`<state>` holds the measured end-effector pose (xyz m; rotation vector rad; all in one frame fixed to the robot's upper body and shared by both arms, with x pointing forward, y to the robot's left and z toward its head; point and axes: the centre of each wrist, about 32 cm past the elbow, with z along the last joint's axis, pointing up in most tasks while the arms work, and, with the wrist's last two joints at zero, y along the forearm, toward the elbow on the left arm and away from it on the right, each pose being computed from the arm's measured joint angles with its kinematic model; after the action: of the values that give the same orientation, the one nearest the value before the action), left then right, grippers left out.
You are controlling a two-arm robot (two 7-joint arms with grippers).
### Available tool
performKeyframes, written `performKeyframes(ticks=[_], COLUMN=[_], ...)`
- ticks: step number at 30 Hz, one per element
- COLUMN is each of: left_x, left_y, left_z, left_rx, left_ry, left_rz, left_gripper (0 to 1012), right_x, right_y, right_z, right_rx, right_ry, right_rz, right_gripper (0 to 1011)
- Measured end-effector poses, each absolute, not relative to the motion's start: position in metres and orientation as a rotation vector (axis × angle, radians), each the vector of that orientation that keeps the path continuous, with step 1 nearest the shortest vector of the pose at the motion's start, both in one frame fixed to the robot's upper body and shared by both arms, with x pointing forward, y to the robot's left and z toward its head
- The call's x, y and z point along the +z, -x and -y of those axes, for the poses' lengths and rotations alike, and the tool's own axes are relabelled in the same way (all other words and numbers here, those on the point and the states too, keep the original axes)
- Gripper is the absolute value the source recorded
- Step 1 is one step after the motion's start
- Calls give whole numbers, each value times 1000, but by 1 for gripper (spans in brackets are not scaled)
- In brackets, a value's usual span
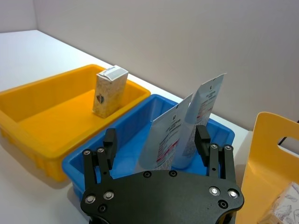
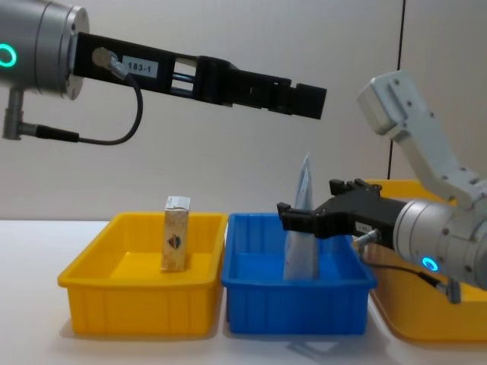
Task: Bimanual collaborative sorting of washing and personal care products
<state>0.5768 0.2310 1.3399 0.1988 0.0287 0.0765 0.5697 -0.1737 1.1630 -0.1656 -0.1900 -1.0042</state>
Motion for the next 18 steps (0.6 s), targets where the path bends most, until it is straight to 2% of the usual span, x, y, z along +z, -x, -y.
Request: performKeyframes(ticks=[14,18], left_x=[1340,1340], left_y=[-577,-577], left_z=[-231,-231], left_rx=[76,77], left_ry=[-199,-199], left_rz=[-29,-29], left_gripper=[1001,1002], right_x=[1156,1154], right_y=[-575,-576], right_z=[163,160], right_rx=[-1051,-1067], right_ry=[191,196], right_rz=[186,182], right_gripper=[1003,951])
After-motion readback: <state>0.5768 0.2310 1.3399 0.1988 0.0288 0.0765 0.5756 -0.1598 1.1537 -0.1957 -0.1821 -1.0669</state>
